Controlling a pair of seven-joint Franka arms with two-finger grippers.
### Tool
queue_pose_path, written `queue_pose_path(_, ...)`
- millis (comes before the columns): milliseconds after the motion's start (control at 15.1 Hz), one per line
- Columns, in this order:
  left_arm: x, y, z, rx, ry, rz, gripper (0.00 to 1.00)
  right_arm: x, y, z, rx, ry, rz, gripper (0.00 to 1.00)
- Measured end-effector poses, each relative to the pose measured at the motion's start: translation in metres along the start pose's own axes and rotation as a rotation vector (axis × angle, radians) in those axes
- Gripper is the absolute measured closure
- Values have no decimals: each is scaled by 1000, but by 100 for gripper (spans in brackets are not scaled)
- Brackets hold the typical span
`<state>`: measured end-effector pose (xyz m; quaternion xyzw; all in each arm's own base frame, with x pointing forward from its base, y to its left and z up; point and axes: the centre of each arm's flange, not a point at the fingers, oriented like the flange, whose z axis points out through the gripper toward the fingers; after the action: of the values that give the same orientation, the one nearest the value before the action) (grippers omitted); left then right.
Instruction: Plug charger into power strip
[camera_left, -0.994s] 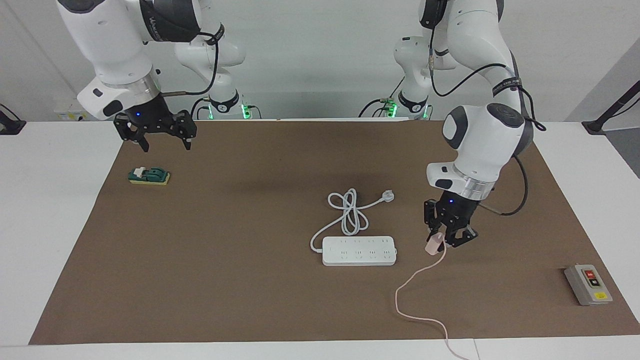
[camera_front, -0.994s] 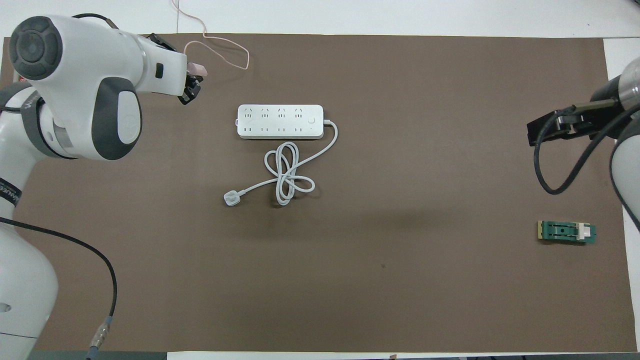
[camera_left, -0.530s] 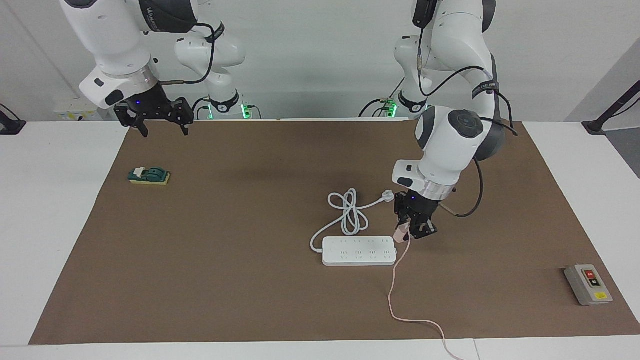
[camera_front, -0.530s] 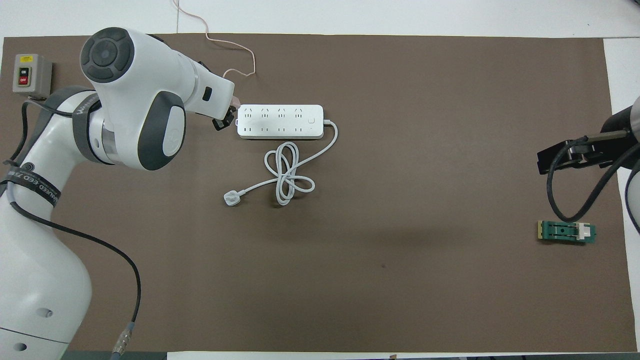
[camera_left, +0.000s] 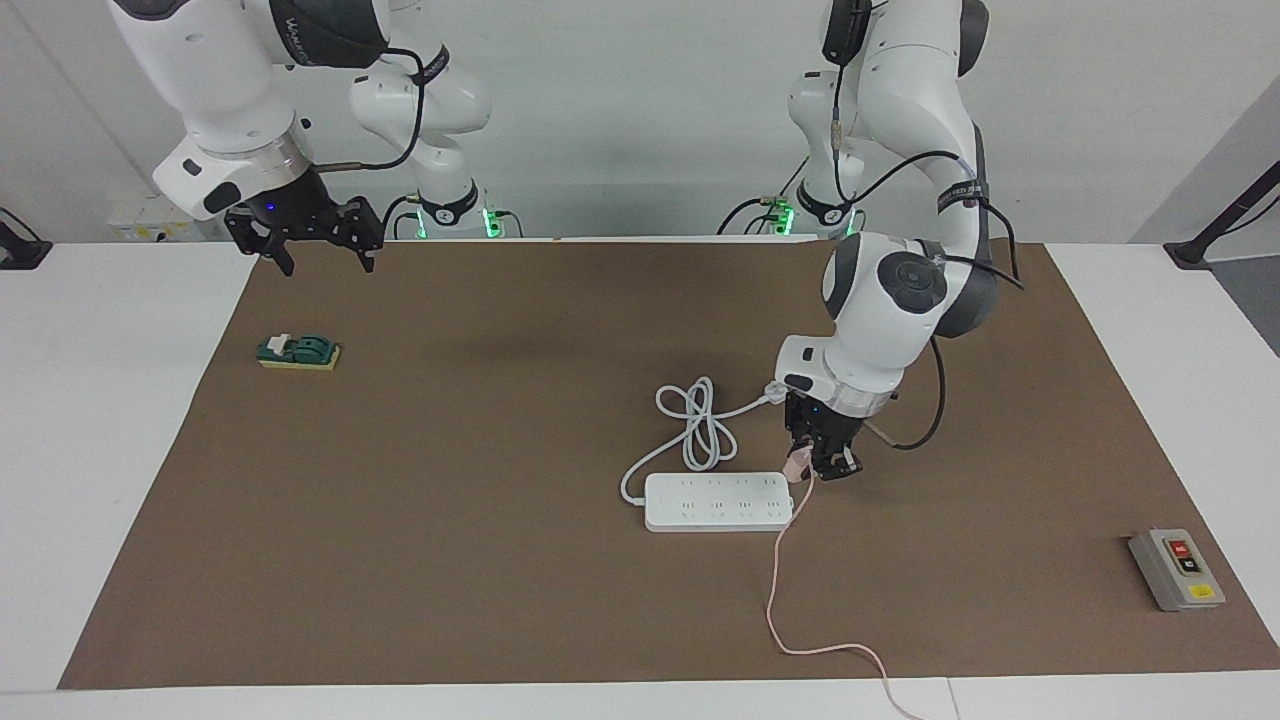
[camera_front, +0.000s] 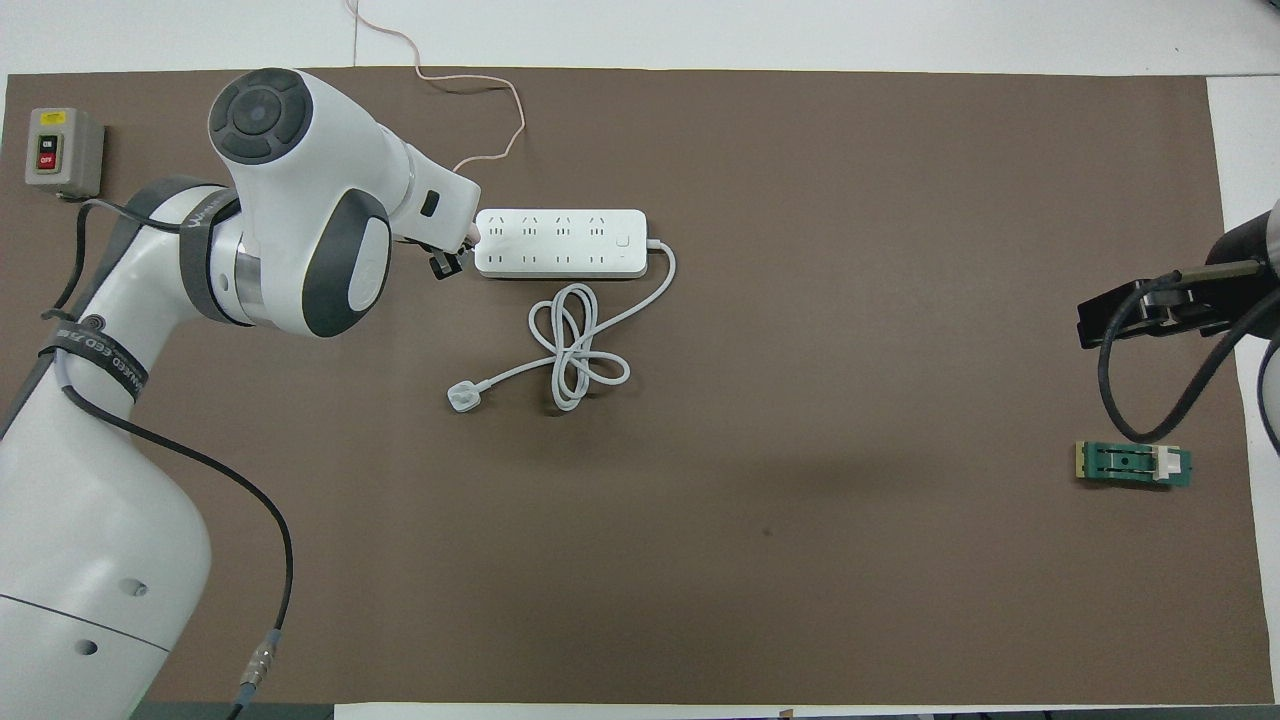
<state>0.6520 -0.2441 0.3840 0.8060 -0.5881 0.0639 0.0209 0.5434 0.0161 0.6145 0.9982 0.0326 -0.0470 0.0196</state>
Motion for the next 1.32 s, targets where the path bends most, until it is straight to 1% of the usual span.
queue_pose_path(265,0,-1,18,-17,-15,0,71,0,-2,0,0,0,-3,0)
queue_pose_path(464,7,4,18,-17,-11,13,71,0,-3,0,1,1,-6,0)
queue_pose_path(729,17,11,17,-10,-4,31,71,0,-8,0,35,2,-9,0)
queue_pose_path(1325,22,17,28,-22,-17,43,71,1,-7,-1,36,11,-8,0)
